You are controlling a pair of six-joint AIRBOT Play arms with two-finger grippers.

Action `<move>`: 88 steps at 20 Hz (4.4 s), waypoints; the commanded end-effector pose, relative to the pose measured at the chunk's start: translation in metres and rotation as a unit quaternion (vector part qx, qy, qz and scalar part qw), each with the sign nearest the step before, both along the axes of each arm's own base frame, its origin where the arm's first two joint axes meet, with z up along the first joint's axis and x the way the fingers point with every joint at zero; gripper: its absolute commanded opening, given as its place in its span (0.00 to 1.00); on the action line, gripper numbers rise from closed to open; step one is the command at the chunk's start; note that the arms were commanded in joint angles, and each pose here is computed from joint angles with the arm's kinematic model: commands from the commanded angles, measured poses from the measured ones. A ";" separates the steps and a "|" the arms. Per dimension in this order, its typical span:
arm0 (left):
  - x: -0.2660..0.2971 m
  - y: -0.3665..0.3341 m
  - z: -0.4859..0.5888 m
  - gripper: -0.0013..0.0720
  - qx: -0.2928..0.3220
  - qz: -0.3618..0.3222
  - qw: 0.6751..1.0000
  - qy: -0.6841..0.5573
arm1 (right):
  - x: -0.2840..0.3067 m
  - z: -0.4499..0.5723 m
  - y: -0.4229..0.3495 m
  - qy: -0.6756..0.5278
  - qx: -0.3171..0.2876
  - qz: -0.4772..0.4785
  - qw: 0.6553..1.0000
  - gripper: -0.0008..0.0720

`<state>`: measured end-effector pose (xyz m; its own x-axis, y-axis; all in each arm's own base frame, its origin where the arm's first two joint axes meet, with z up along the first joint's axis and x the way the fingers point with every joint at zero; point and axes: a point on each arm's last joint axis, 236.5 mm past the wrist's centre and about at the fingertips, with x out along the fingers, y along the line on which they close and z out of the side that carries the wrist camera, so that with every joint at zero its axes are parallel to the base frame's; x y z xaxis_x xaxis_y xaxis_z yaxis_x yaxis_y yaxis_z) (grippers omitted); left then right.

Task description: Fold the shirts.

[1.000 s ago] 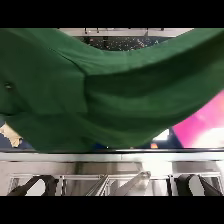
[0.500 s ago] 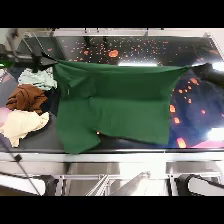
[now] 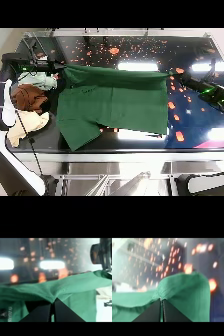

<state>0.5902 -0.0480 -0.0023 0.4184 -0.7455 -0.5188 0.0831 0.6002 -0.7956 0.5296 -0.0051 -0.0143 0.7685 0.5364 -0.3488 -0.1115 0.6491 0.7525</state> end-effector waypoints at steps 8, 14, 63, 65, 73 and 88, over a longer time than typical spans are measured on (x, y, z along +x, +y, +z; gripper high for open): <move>-0.065 0.023 -0.078 0.04 0.057 -0.065 0.988 0.126 | -0.068 -0.074 0.041 0.103 0.033 0.054 0.993 0.04; -0.075 0.020 -0.080 0.07 0.059 -0.075 0.984 0.150 | -0.070 -0.072 0.046 0.102 0.038 0.061 0.992 0.05; -0.311 -0.022 -0.043 0.06 -0.021 -0.127 0.950 0.286 | -0.230 -0.050 0.054 0.276 -0.039 0.130 0.952 0.04; -0.301 -0.009 -0.017 0.06 -0.009 -0.118 0.961 0.250 | -0.217 -0.025 0.035 0.244 -0.042 0.105 0.963 0.04; -0.244 -0.028 0.026 0.06 -0.072 -0.121 0.971 0.195 | -0.176 -0.012 0.047 0.199 -0.014 0.106 0.974 0.04; -0.083 -0.019 -0.037 0.06 -0.048 -0.085 0.972 0.214 | -0.024 -0.067 0.003 0.169 -0.044 0.056 0.983 0.04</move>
